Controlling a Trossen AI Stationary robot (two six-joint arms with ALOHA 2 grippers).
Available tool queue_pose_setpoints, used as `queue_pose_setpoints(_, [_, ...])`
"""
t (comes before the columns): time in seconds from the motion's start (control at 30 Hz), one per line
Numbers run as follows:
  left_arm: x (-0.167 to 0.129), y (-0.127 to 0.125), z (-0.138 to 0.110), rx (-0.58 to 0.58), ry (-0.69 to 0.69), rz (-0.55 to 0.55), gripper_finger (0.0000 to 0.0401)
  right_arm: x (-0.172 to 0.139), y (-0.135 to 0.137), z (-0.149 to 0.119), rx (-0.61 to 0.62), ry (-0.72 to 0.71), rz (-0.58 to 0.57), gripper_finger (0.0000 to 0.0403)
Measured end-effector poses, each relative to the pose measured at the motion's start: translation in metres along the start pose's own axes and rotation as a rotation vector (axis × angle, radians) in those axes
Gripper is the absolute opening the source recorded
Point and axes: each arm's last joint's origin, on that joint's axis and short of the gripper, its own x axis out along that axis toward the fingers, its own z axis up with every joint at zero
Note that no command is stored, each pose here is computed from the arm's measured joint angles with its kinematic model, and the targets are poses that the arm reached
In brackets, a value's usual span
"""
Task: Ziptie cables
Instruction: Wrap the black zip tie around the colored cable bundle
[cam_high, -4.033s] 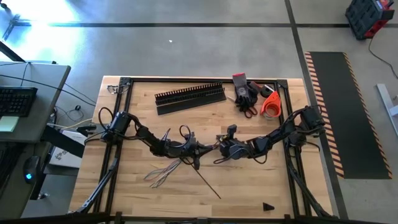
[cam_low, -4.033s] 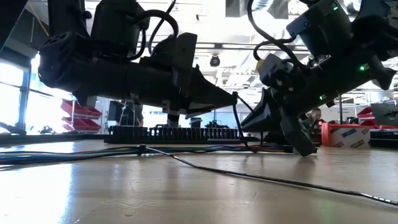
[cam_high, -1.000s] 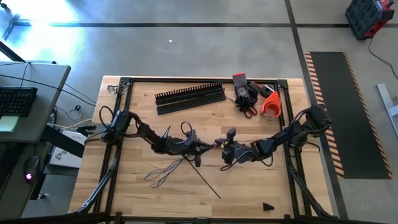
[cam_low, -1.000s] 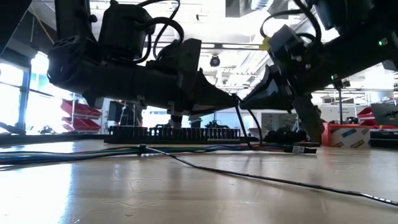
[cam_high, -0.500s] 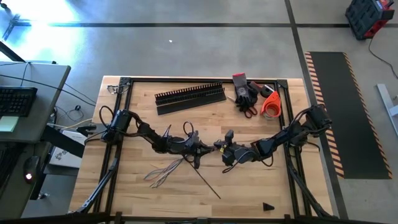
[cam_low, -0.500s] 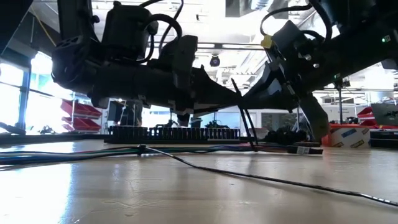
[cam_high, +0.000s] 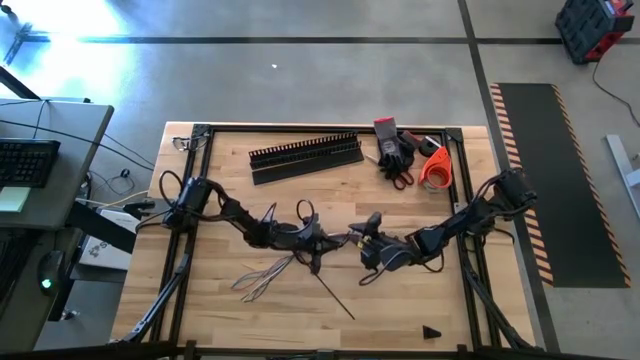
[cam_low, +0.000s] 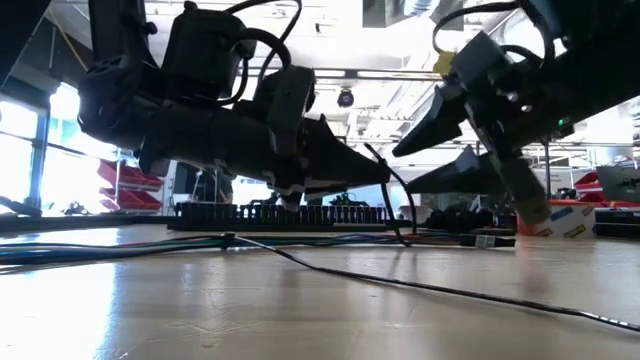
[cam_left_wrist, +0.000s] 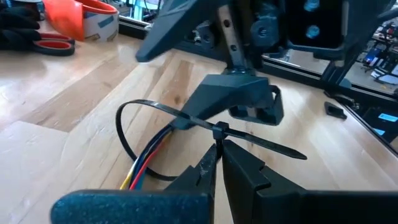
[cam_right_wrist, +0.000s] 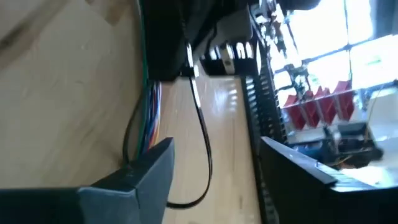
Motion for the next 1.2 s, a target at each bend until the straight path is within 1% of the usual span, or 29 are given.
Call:
queue_pose_setpoints(0.1, [0.0,-0.001,0.0,0.001,-0.001,0.003,0.0,0.0,0.001,-0.006,0.041,0.072,-0.036,0.022])
queue_pose_setpoints(0.17, [0.0,-0.001,0.0,0.0,-0.002,0.003,0.0,0.002,-0.002,-0.009,0.074,0.108,-0.077,0.0211])
queue_pose_setpoints(0.2, [0.0,-0.001,0.0,0.0,-0.003,0.004,0.0,0.003,-0.003,-0.009,0.084,0.113,-0.081,0.0204])
queue_pose_setpoints(0.3, [0.0,-0.001,0.0,0.0,-0.003,0.004,0.0,0.006,-0.003,-0.011,0.087,0.1,-0.028,0.0179])
queue_pose_setpoints(0.37, [0.0,-0.001,0.0,-0.001,-0.006,0.003,0.0,0.008,-0.004,-0.012,0.095,0.078,0.019,0.0154])
queue_pose_setpoints(0.43, [0.0,-0.001,0.0,-0.006,-0.007,0.004,0.0,0.01,-0.004,-0.012,0.1,0.063,0.052,0.0121])
queue_pose_setpoints(0.57, [0.0,-0.001,0.0,-0.01,-0.012,0.018,0.0,0.011,-0.005,-0.013,0.105,0.057,0.066,0.0036])
queue_pose_setpoints(0.63, [0.0,0.0,0.0,-0.019,-0.012,0.02,0.0,0.011,-0.004,-0.013,0.092,0.055,0.068,0.001])
queue_pose_setpoints(0.87, [0.001,0.004,0.002,-0.089,-0.015,0.027,0.0,0.011,-0.006,-0.01,0.077,0.033,0.06,0.0001])
queue_pose_setpoints(1.0, [0.002,0.007,0.003,-0.138,-0.006,0.004,0.0,0.009,-0.007,-0.005,0.046,-0.009,0.045,0.0])
queue_pose_setpoints(1.07, [0.002,0.009,0.003,-0.155,-0.003,-0.004,0.0,0.007,-0.005,-0.003,0.008,-0.037,0.069,0.0])
queue_pose_setpoints(1.2, [0.003,0.015,0.005,-0.17,-0.002,-0.007,0.0,0.005,-0.003,0.003,-0.008,-0.094,0.129,0.0])
